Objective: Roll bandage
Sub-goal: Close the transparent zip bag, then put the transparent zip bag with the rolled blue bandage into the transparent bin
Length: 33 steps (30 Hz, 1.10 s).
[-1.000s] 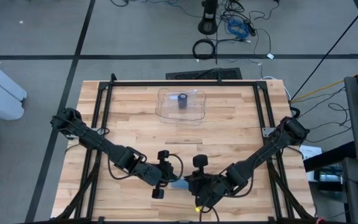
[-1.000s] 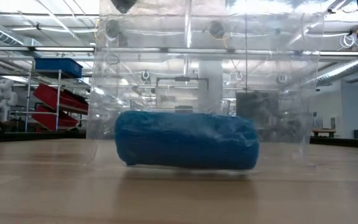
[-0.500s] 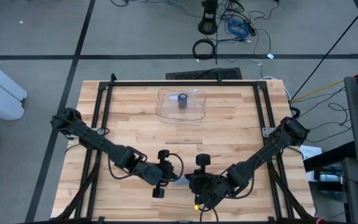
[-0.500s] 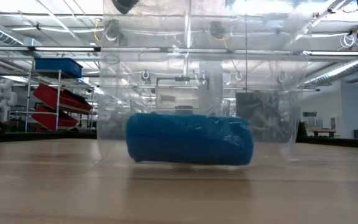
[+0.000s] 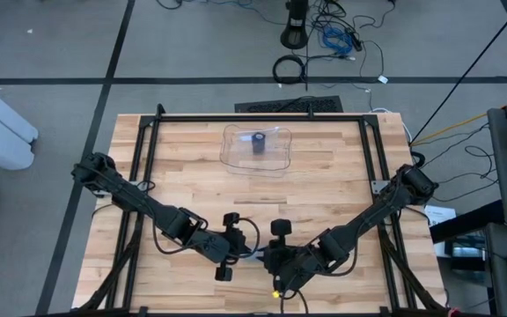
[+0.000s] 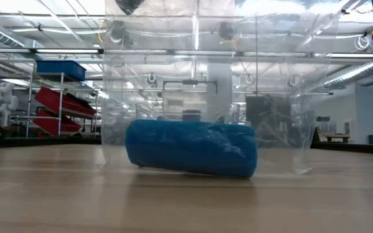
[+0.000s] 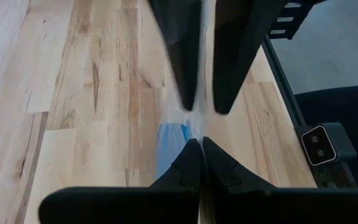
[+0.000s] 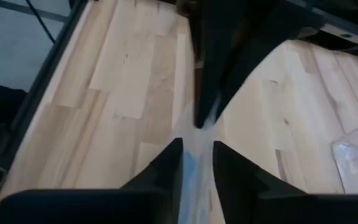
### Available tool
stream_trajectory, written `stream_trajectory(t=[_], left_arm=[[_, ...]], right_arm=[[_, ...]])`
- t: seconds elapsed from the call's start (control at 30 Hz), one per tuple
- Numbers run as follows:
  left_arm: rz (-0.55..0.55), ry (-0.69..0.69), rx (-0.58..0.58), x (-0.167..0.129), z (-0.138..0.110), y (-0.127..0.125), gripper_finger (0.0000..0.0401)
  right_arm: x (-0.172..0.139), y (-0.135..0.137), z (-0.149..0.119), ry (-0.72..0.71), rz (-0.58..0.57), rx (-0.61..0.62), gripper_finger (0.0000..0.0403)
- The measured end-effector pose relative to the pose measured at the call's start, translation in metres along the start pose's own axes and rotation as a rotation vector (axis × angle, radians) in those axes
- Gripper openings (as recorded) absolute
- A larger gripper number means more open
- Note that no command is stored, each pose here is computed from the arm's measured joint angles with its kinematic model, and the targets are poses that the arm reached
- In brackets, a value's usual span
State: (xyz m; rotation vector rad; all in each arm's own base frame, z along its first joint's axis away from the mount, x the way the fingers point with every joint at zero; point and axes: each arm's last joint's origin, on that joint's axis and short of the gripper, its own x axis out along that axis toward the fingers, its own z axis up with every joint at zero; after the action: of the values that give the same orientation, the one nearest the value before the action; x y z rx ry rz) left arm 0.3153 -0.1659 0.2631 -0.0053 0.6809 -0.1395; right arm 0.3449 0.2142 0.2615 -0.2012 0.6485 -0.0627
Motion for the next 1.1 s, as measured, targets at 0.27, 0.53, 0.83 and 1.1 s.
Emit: stream_trajectory(t=[0.27,0.53,0.83,1.1], left_arm=[[0.000,-0.009,-0.003,0.000,0.001,0.000,0.0000],[0.010,-0.009,0.006,0.000,0.001,0.001,0.0000],[0.051,0.011,0.038,-0.008,-0.001,0.002,0.0000],[0.134,0.011,0.028,-0.023,-0.005,-0.005,0.0000]], right_arm=[[0.014,-0.003,-0.005,0.028,-0.030,-0.002,0.0093],[0.014,-0.002,-0.006,0.009,-0.115,-0.025,0.0006],[0.008,0.001,-0.019,0.100,-0.143,0.030,0.0000],[-0.002,0.013,-0.027,0.126,-0.150,0.033,0.0000]])
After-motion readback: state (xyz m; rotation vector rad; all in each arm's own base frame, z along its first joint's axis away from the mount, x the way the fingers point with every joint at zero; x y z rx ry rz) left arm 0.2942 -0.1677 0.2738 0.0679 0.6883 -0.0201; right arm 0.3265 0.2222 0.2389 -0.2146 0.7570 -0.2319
